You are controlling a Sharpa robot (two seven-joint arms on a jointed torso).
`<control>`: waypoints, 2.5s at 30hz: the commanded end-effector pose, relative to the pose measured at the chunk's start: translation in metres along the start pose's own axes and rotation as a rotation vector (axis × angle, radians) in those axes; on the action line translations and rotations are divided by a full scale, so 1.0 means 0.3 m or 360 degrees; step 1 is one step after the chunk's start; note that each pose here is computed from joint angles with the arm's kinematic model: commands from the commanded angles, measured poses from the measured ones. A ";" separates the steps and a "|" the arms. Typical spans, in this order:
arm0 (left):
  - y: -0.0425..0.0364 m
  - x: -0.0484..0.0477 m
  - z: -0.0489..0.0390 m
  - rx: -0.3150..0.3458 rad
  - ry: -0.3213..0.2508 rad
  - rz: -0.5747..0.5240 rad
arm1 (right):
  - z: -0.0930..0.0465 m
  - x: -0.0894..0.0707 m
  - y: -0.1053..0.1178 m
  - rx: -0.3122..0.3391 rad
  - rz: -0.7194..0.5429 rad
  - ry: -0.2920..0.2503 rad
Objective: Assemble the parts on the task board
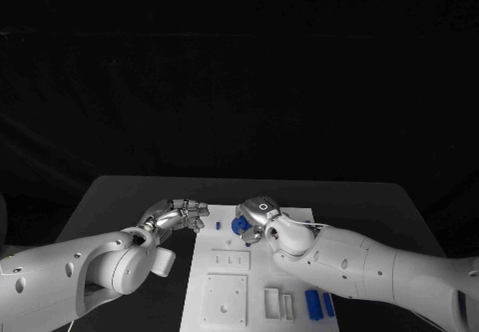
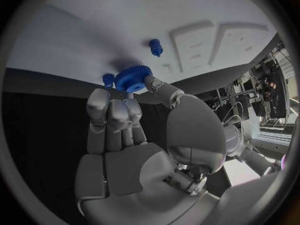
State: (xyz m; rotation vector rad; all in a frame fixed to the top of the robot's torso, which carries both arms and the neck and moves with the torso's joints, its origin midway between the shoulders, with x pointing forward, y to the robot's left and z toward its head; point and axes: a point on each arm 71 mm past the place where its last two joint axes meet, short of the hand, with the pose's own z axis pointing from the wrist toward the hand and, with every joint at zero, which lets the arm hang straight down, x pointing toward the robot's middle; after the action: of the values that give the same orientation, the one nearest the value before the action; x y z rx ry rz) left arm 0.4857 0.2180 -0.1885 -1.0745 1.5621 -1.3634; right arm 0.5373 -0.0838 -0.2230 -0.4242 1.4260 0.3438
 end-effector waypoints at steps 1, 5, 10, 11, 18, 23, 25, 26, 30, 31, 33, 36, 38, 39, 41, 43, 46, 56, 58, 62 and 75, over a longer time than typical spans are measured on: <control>-0.005 0.011 0.003 0.0016 0.0028 0.0000 | 0.001 0.007 0.001 0.0004 -0.0022 0.0008; -0.005 0.013 0.004 0.0016 0.0030 0.0000 | 0.006 0.007 0.002 0.0010 -0.0021 0.0003; -0.005 0.013 0.004 0.0015 0.0030 0.0000 | 0.008 0.009 -0.004 0.0022 -0.0017 0.0008; -0.005 0.013 0.004 0.0015 0.0030 0.0000 | 0.008 0.010 -0.007 0.0026 -0.0015 0.0010; -0.005 0.011 0.004 0.0014 0.0029 0.0000 | 0.007 0.011 -0.023 0.0051 -0.0013 0.0002; -0.005 0.012 0.005 0.0014 0.0030 0.0000 | 0.007 0.011 -0.020 0.0049 0.0004 0.0007; -0.005 0.011 0.005 0.0014 0.0029 0.0000 | 0.008 0.011 -0.019 0.0047 0.0006 0.0008; -0.005 0.011 0.005 0.0014 0.0029 0.0000 | 0.008 0.011 -0.019 0.0048 0.0009 0.0008; -0.005 0.011 0.004 0.0013 0.0030 0.0000 | 0.008 0.013 -0.019 0.0050 0.0039 0.0020; -0.004 0.011 0.004 0.0013 0.0031 0.0000 | 0.008 0.013 -0.019 0.0051 0.0043 0.0021; -0.004 0.011 0.004 0.0012 0.0031 0.0000 | 0.008 0.014 -0.020 0.0056 0.0055 0.0023; -0.004 0.011 0.004 0.0012 0.0031 -0.0001 | 0.008 0.014 -0.020 0.0060 0.0075 0.0028; -0.004 0.011 0.004 0.0012 0.0031 -0.0001 | 0.007 0.015 -0.022 0.0063 0.0089 0.0030; -0.004 0.011 0.004 0.0012 0.0032 -0.0001 | 0.006 0.015 -0.022 0.0065 0.0101 0.0036; -0.004 0.011 0.005 0.0011 0.0032 -0.0001 | 0.005 0.017 -0.025 0.0070 0.0124 0.0045; -0.004 0.010 0.004 0.0010 0.0032 -0.0001 | 0.003 0.018 -0.027 0.0070 0.0146 0.0054; -0.004 0.010 0.004 0.0010 0.0033 -0.0001 | 0.001 0.021 -0.030 0.0073 0.0177 0.0072; -0.003 0.006 0.004 0.0010 0.0031 -0.0001 | -0.029 0.005 -0.080 0.0074 0.0308 0.0014; -0.004 -0.001 0.002 0.0012 0.0021 0.0001 | -0.038 -0.013 -0.100 0.0067 0.0404 -0.0028; -0.004 -0.011 -0.003 0.0015 0.0010 0.0002 | -0.068 -0.084 -0.169 0.0035 0.0613 -0.0124; 0.000 -0.046 0.012 0.0030 -0.0013 0.0031 | -0.204 -0.159 -0.462 0.0076 0.0895 -0.0087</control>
State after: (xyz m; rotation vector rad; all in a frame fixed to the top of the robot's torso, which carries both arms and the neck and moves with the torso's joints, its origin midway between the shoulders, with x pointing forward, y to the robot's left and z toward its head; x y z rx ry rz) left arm 0.4933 0.2327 -0.1901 -1.0792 1.5429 -1.3267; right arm 0.5447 -0.2340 -0.1681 0.0188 1.4402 0.6569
